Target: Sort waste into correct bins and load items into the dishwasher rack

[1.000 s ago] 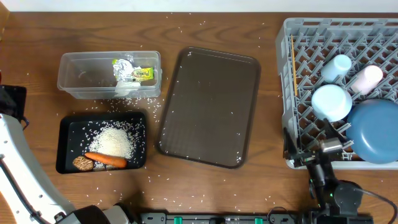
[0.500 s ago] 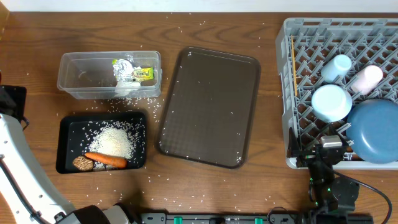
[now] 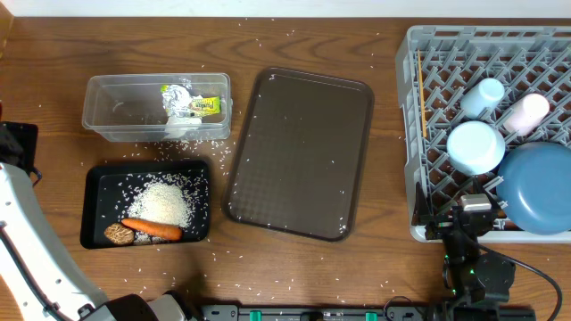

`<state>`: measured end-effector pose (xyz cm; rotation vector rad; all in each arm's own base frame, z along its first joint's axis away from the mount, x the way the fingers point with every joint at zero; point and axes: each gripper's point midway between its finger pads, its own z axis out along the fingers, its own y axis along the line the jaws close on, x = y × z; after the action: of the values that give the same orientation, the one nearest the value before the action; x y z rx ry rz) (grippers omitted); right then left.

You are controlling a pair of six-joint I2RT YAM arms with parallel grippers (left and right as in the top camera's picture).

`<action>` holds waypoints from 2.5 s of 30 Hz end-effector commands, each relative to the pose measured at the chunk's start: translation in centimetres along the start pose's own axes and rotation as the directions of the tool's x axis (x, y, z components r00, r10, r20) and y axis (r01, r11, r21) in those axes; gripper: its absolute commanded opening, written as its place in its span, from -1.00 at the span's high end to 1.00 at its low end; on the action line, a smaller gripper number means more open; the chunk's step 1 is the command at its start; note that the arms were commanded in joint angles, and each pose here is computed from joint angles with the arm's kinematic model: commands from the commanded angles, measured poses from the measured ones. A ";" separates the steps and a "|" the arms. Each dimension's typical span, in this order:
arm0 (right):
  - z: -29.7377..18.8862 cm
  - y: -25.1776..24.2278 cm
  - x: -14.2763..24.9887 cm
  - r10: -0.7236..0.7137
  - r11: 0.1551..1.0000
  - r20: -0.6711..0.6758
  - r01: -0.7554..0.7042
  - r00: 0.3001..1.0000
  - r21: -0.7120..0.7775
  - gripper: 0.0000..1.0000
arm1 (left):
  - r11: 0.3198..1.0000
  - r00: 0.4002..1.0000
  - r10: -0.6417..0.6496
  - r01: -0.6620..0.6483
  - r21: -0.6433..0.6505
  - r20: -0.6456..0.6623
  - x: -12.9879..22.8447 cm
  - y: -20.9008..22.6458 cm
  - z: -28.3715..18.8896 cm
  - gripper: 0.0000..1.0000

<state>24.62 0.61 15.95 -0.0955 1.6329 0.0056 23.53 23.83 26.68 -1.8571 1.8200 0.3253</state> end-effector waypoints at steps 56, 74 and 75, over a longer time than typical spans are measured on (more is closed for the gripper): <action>0.0 -0.3 0.1 -0.013 1.000 -0.001 0.013 1.000 0.017 -0.99 | 0.334 0.678 0.088 -0.710 0.620 0.729 20.0 -1.1 -2.4 -0.96; 0.0 -0.3 0.1 -0.013 1.000 -0.001 0.013 1.000 0.017 -0.99 | 0.163 0.616 0.319 -0.785 0.598 0.721 26.0 1.0 -0.6 -0.96; 0.0 -0.3 0.1 -0.013 1.000 -0.001 0.013 1.000 0.017 -0.99 | 0.155 0.615 0.319 -0.784 0.600 0.721 26.2 0.9 -0.7 -0.96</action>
<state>24.62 0.49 15.91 -0.0902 1.6348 -0.0005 24.47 1.61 15.37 -0.2160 1.6540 -0.0432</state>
